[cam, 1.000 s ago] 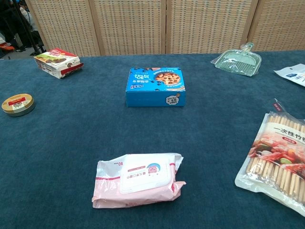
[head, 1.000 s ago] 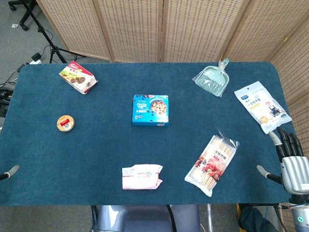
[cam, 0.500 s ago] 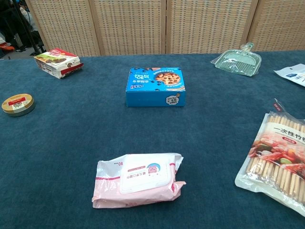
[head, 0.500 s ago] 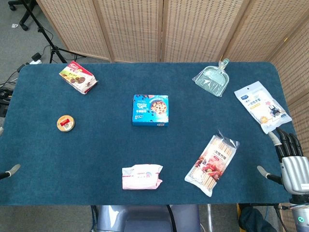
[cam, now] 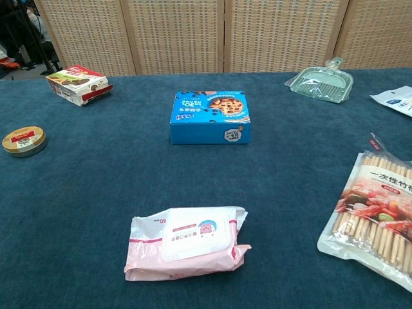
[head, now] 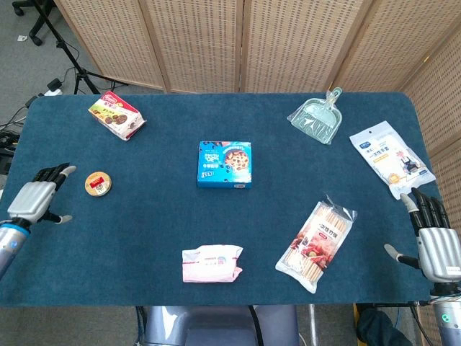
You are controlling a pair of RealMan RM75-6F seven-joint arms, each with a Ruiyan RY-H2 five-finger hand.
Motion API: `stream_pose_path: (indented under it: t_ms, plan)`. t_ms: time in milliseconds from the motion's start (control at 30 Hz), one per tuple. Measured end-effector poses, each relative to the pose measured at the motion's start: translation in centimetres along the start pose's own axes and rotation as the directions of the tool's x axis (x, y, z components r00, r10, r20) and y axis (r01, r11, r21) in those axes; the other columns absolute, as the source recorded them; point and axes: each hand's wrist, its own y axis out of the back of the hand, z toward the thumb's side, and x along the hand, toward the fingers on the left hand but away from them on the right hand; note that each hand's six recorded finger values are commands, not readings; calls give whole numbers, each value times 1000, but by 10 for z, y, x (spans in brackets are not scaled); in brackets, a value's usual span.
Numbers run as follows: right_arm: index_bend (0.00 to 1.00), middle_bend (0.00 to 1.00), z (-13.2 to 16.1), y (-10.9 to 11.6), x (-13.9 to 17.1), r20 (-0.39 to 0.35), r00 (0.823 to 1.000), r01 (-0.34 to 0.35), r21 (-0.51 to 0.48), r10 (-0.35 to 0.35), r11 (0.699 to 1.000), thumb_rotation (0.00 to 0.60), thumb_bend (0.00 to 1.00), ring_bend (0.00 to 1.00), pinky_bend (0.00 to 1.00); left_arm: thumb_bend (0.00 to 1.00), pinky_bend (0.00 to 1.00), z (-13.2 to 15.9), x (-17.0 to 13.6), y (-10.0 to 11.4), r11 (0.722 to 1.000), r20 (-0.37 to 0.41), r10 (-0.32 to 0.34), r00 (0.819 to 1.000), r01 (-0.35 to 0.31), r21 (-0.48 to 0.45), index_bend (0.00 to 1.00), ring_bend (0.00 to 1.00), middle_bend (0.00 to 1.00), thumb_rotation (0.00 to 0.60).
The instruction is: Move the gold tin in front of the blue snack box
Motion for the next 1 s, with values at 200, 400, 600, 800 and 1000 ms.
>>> stream_pose_path:
  t_ms: [200,400,600,800,1000]
  plan:
    - [0,0,-5,-6,-4,23,1000,-14,10,13,1000,600,0,0,0,0,0,6,53,-11,998,-44,-45,998,47,49,0,0,0,600]
    - [0,0,-8,-8,-7,31,999,-19,11,19,1000,600,0,0,0,0,95,14,77,-30,995,-71,-85,994,89,53,0,0,0,600]
    - [0,0,-7,-10,-6,28,999,-23,10,23,1000,600,0,0,0,37,272,20,84,-37,995,-70,-82,994,85,44,41,43,54,600]
    - [0,0,-7,-8,-6,30,999,-19,3,19,1000,600,0,0,0,111,484,25,87,-36,996,-58,-58,997,62,69,363,310,352,600]
    - [0,0,-8,-8,-6,29,999,-22,-4,22,1000,600,0,0,0,206,584,32,86,-36,996,-52,-50,997,54,72,527,423,466,600]
